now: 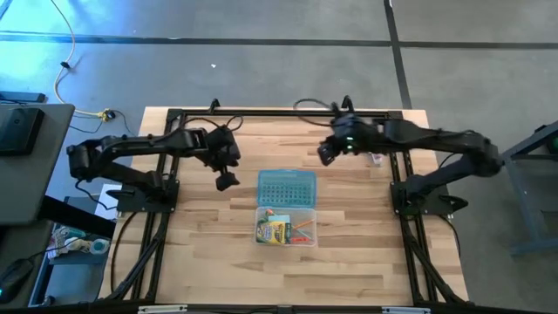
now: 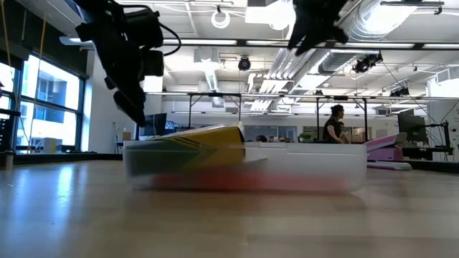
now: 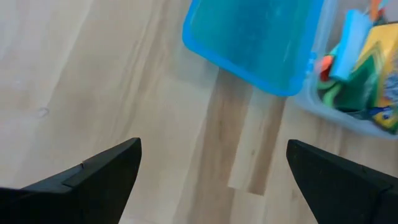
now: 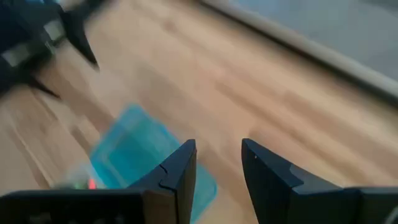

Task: Pack school essentials
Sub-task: Close the blue supply box

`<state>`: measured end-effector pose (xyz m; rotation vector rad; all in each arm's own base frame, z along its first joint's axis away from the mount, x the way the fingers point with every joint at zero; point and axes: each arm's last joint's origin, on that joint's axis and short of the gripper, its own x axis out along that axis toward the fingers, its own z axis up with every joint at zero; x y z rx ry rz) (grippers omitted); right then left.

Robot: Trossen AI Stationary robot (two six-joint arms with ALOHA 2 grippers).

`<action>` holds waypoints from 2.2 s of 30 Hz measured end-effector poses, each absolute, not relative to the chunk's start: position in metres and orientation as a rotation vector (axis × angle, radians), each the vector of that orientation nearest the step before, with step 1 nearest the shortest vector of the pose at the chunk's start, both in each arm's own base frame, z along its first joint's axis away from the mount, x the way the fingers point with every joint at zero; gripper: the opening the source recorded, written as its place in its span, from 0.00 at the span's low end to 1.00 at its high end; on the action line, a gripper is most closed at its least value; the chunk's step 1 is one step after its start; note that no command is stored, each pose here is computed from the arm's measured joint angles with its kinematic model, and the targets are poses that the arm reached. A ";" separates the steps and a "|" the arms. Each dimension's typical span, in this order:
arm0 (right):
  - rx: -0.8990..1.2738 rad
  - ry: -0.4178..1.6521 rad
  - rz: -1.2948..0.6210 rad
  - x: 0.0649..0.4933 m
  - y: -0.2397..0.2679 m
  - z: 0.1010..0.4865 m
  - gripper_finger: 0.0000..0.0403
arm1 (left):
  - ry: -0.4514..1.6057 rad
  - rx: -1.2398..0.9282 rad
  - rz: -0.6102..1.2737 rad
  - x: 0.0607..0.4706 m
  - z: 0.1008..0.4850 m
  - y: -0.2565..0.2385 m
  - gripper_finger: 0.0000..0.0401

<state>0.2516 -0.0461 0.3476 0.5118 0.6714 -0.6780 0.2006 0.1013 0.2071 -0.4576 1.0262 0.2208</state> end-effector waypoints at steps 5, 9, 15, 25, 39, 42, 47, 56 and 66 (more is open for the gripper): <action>0.573 0.891 -0.618 0.277 -0.062 0.310 0.29 | 1.060 -0.437 0.219 0.205 0.201 0.101 0.97; 0.606 1.001 -0.582 0.291 -0.074 0.286 0.29 | 1.069 -0.428 0.196 0.208 0.200 0.095 0.97; 0.602 1.113 -0.492 0.303 -0.088 0.260 0.29 | 1.081 -0.463 0.183 0.214 0.200 0.080 0.97; 0.592 1.185 -0.399 0.305 -0.107 0.244 0.29 | 1.102 -0.543 0.290 0.225 0.199 0.041 0.97; 0.509 1.170 -0.324 0.298 -0.129 0.245 0.38 | 0.942 -0.665 0.320 0.241 0.207 -0.032 0.97; 0.490 1.146 -0.313 0.301 -0.128 0.246 0.45 | 0.920 -0.696 0.348 0.243 0.203 -0.048 0.97; 0.486 1.164 -0.301 0.305 -0.128 0.239 0.49 | 0.957 -0.704 0.369 0.248 0.186 -0.072 0.97; 0.456 1.231 -0.264 0.321 -0.139 0.203 0.50 | 0.955 -0.786 0.372 0.267 0.153 -0.098 0.97; 0.514 1.257 -0.267 0.329 -0.156 0.168 0.50 | 0.955 -0.872 0.463 0.276 0.130 -0.101 0.97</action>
